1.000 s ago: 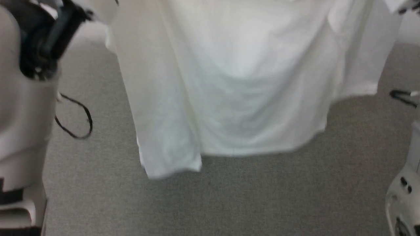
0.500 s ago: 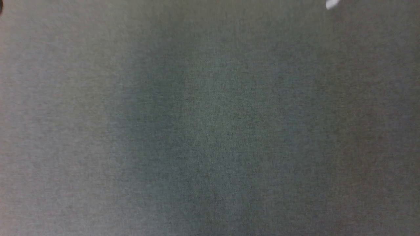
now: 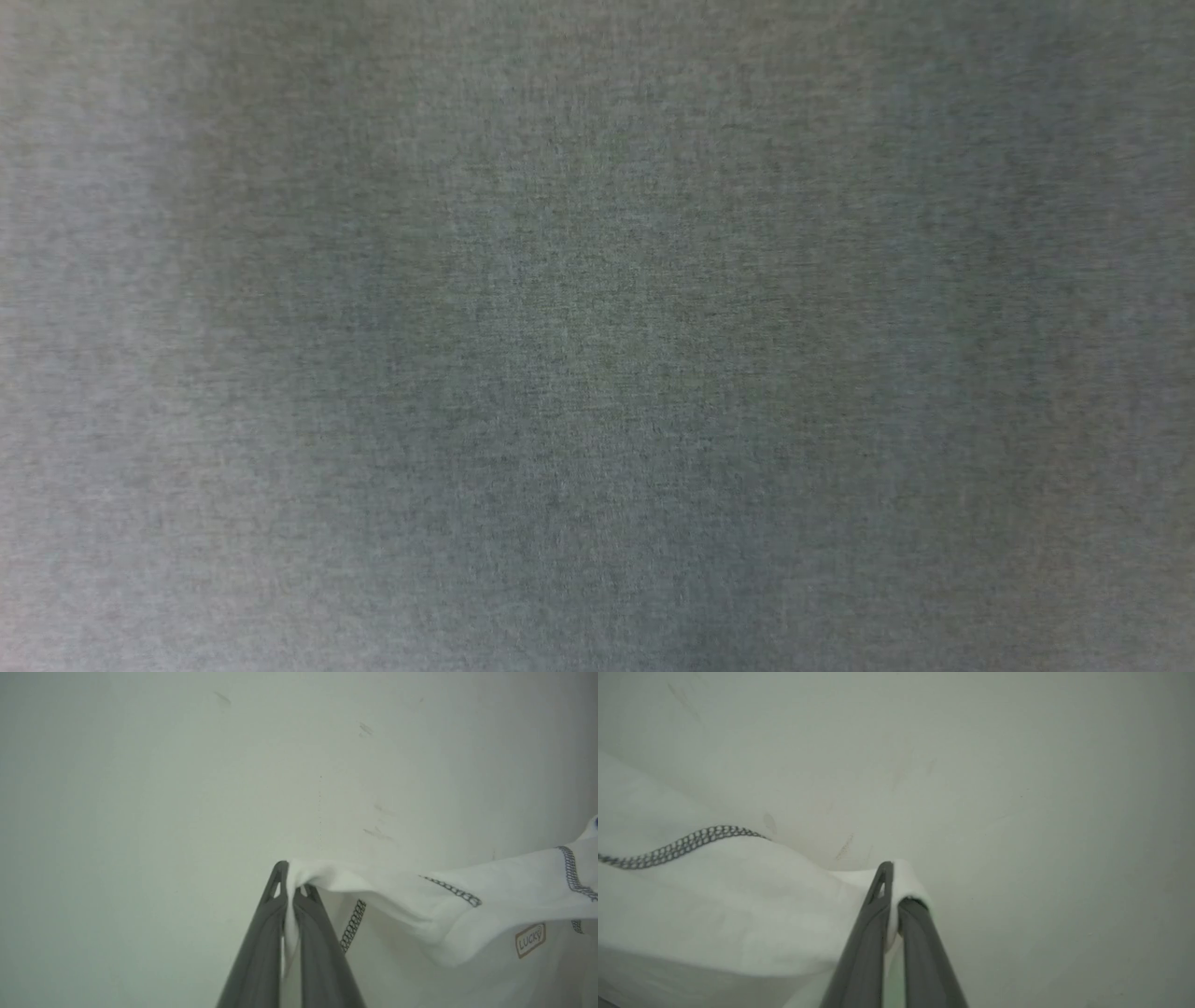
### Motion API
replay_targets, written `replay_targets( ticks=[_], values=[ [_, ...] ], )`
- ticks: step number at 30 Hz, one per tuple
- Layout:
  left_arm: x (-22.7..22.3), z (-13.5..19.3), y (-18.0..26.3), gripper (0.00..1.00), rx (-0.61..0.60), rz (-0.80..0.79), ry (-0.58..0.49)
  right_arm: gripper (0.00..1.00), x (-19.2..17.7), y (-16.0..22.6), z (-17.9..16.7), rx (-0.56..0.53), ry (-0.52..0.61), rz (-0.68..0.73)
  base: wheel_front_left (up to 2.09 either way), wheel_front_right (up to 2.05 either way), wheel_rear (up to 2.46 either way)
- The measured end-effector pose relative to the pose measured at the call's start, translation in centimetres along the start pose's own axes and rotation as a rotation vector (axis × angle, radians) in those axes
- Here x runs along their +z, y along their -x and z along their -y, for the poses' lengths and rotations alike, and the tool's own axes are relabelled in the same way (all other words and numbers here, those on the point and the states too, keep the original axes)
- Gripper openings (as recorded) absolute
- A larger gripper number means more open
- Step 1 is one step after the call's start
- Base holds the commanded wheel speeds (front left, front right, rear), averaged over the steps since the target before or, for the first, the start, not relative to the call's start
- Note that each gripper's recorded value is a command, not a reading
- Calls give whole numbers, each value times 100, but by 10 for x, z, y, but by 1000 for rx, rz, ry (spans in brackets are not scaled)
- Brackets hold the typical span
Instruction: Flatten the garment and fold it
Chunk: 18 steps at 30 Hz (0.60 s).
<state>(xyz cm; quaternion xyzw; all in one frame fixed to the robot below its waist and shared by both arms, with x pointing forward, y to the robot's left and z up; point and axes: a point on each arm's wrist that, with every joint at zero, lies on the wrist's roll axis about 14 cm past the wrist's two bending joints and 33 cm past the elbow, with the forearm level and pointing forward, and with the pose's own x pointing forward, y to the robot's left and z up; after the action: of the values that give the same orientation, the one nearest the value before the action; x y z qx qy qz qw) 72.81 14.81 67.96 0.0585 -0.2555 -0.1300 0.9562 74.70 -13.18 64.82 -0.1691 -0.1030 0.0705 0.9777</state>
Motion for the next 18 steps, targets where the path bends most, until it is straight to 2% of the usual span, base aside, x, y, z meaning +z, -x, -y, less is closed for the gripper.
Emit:
replay_targets(
  ticks=[5, 9, 15, 18],
  values=[
    [-55, 0, 28, 0, -18, -106, 33, 0, -48, 5, -32, 69, -59, -53, 0, 0, 0],
    [-63, 18, 52, 0, -92, -155, 43, 0, -61, 26, -44, 108, -128, -64, 0, 0, 0],
    [-58, 54, 117, 0, -231, -273, 83, 0, -61, 89, -52, 151, -229, -87, 0, 0, 0],
    [-49, 66, 156, 0, -244, -320, 120, 0, -63, 131, -56, 159, -283, -130, 0, 0, 0]
  ],
)
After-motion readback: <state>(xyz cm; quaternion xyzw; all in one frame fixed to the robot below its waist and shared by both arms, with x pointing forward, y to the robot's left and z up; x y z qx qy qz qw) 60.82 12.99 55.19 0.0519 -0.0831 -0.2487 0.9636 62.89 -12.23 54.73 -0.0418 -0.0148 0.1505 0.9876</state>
